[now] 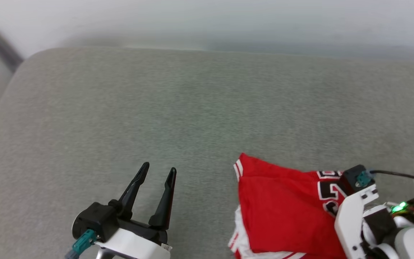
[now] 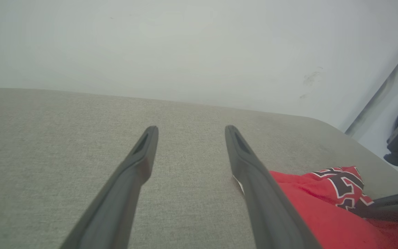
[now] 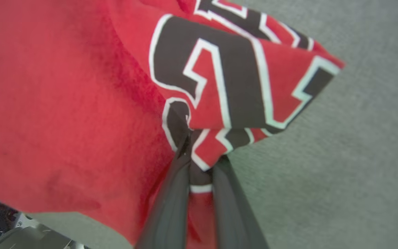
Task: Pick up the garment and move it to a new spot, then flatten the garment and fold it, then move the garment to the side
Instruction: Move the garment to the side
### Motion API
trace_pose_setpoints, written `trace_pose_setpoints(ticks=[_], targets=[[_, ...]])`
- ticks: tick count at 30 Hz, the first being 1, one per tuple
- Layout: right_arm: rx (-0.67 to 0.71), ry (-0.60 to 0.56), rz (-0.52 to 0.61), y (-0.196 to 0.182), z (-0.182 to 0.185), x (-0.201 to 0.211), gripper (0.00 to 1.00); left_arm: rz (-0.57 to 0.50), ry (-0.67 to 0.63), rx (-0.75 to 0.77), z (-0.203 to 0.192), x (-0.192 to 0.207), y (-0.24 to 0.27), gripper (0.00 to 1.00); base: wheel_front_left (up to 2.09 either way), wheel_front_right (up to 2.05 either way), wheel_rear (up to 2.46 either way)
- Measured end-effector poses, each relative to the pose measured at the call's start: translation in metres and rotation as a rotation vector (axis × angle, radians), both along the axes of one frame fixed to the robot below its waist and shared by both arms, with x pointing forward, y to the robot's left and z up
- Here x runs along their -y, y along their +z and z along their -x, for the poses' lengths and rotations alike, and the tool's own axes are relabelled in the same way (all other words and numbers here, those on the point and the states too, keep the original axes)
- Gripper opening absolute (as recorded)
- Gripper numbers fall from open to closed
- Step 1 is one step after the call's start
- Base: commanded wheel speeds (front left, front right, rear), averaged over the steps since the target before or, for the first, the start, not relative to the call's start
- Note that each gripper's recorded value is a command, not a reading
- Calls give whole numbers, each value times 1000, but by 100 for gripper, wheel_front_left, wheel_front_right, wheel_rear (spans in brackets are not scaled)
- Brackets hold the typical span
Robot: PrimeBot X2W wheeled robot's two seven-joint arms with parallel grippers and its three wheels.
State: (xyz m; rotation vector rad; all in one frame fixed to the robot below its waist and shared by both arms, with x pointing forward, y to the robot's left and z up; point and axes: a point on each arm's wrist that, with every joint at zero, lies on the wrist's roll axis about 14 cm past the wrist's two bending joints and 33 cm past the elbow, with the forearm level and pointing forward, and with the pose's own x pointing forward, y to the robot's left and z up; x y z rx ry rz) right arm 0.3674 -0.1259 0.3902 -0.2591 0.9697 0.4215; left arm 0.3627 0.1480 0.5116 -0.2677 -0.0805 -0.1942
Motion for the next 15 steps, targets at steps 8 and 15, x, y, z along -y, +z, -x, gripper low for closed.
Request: trace_pose_setpoints(ticks=[8,15], targets=[[120,-25,399,45,-5,134,0,30,-244,19,-27,79,-1,100,0,0,0],[131,-140,601,66,-5,230,0,41,-413,26,-52,128,-10,100,0,0,0]])
